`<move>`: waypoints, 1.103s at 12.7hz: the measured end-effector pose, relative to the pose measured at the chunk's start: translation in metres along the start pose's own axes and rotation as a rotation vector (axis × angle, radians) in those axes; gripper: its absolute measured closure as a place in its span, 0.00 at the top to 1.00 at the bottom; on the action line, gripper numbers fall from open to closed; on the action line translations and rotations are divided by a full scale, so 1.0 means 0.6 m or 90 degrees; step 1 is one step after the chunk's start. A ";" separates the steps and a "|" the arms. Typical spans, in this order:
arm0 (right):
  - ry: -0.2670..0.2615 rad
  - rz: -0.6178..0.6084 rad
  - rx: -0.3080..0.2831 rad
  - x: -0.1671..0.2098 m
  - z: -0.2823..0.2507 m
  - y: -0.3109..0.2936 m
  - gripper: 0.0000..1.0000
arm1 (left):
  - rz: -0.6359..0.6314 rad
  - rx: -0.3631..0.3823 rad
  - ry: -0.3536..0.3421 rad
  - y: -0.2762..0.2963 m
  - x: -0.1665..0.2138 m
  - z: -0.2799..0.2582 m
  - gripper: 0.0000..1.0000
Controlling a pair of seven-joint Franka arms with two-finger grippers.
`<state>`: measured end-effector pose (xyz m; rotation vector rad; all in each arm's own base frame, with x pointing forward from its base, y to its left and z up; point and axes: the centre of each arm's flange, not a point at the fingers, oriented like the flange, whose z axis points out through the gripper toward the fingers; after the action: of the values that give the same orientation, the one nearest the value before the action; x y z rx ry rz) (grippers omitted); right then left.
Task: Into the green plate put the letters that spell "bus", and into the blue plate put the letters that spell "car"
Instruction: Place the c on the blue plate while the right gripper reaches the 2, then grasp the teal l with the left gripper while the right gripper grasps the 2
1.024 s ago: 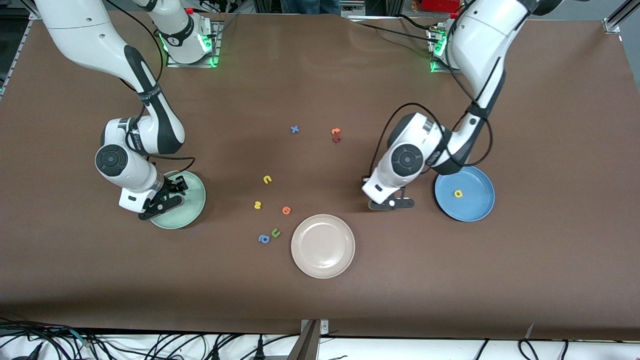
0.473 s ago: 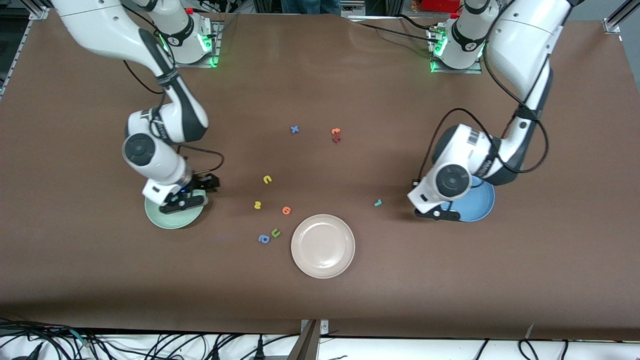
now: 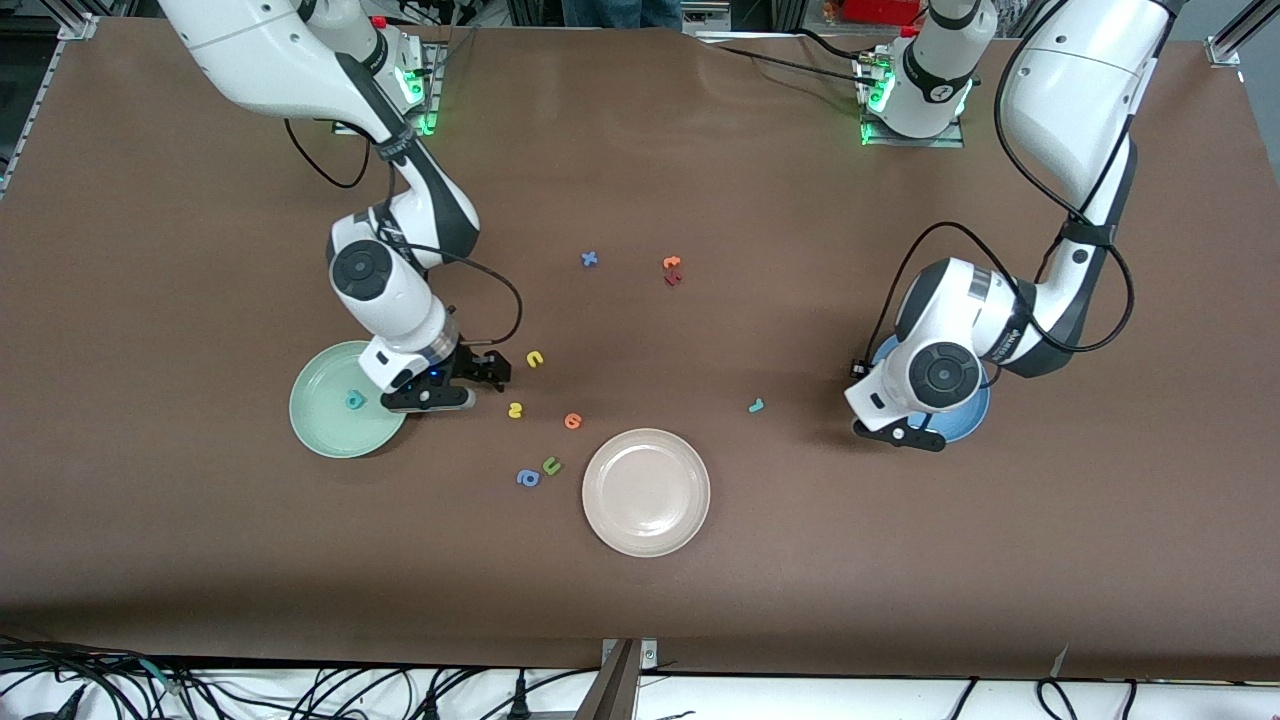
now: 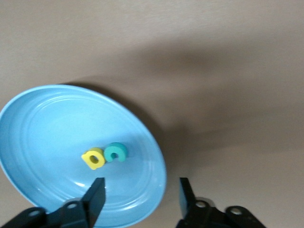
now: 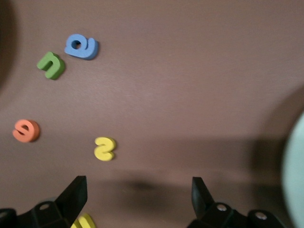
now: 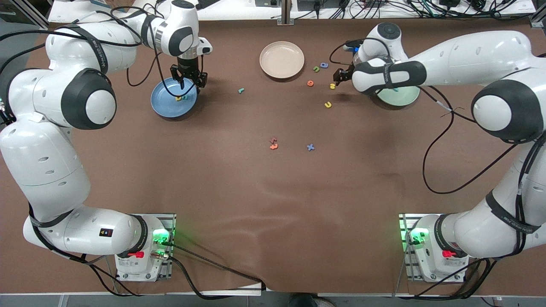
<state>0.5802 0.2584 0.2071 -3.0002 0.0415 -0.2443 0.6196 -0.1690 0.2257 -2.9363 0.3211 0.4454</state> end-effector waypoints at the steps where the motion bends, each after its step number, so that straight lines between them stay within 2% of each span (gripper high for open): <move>1: 0.008 0.031 0.009 -0.006 0.016 -0.010 0.94 | 0.010 -0.003 0.009 0.016 0.002 -0.010 0.89; 2: 0.012 0.066 0.016 -0.010 0.029 -0.021 0.93 | 0.024 -0.011 0.026 0.041 0.005 -0.028 0.99; 3: 0.013 0.101 0.020 -0.011 0.037 -0.034 0.89 | 0.041 -0.020 0.045 0.070 0.010 -0.049 1.00; 5: 0.017 0.149 0.028 -0.004 0.041 -0.052 0.88 | 0.069 -0.048 0.111 0.128 0.033 -0.077 1.00; 7: 0.021 0.166 0.024 0.002 0.047 -0.048 0.86 | 0.099 -0.071 0.173 0.165 0.060 -0.061 1.00; 8: 0.022 0.170 0.017 0.006 0.052 -0.038 0.85 | 0.129 -0.075 0.180 0.175 0.069 -0.038 1.00; 11: 0.026 0.151 0.002 0.008 0.067 -0.030 0.81 | 0.220 -0.072 0.165 0.200 0.076 0.017 1.00; 14: 0.030 0.132 -0.005 0.008 0.071 -0.033 0.72 | 0.260 -0.067 0.159 0.244 0.067 0.029 1.00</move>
<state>0.5921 0.2831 0.1689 -2.9666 0.3567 -0.2919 0.6183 -0.3148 0.1795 -3.0274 0.9672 0.1416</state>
